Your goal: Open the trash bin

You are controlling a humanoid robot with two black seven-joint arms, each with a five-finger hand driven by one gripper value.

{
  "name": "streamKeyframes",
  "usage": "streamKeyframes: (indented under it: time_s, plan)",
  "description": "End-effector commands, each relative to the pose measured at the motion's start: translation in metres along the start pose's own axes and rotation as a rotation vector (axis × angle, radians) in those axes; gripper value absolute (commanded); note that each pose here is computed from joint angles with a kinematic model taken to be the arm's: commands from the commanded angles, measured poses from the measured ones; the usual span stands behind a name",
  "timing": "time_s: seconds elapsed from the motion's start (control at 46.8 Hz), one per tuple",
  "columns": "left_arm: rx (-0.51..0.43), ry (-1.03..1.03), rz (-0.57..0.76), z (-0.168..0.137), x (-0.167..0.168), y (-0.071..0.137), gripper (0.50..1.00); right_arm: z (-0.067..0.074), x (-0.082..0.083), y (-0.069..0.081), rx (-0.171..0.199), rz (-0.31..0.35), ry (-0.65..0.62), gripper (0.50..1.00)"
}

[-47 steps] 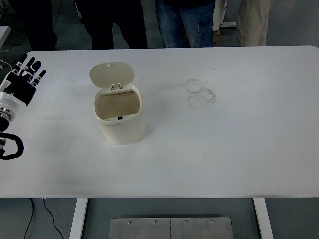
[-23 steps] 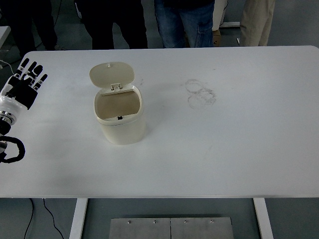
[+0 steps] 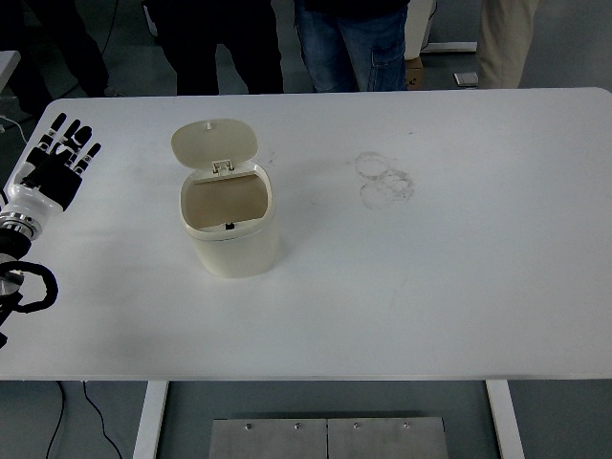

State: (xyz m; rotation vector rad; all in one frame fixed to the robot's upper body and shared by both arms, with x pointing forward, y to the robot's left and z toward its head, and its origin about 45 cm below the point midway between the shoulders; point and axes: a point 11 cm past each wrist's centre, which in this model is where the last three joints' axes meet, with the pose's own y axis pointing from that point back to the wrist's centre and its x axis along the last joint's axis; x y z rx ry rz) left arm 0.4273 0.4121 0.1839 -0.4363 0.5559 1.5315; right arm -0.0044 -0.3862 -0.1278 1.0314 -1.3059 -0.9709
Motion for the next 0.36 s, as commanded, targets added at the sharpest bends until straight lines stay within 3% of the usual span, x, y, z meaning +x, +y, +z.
streamKeyframes:
  time_s: [0.0, 0.342]
  plan:
    - [0.006, 0.008, -0.005, -0.0049, -0.0036, -0.0014, 1.0, 0.0, -0.0003, 0.0, 0.0, -0.001, 0.0, 0.989]
    - [0.005, 0.014, -0.01, -0.0068, -0.0071, -0.0032, 1.0, -0.0019, -0.0001, 0.0, 0.003, 0.0, -0.005, 0.989]
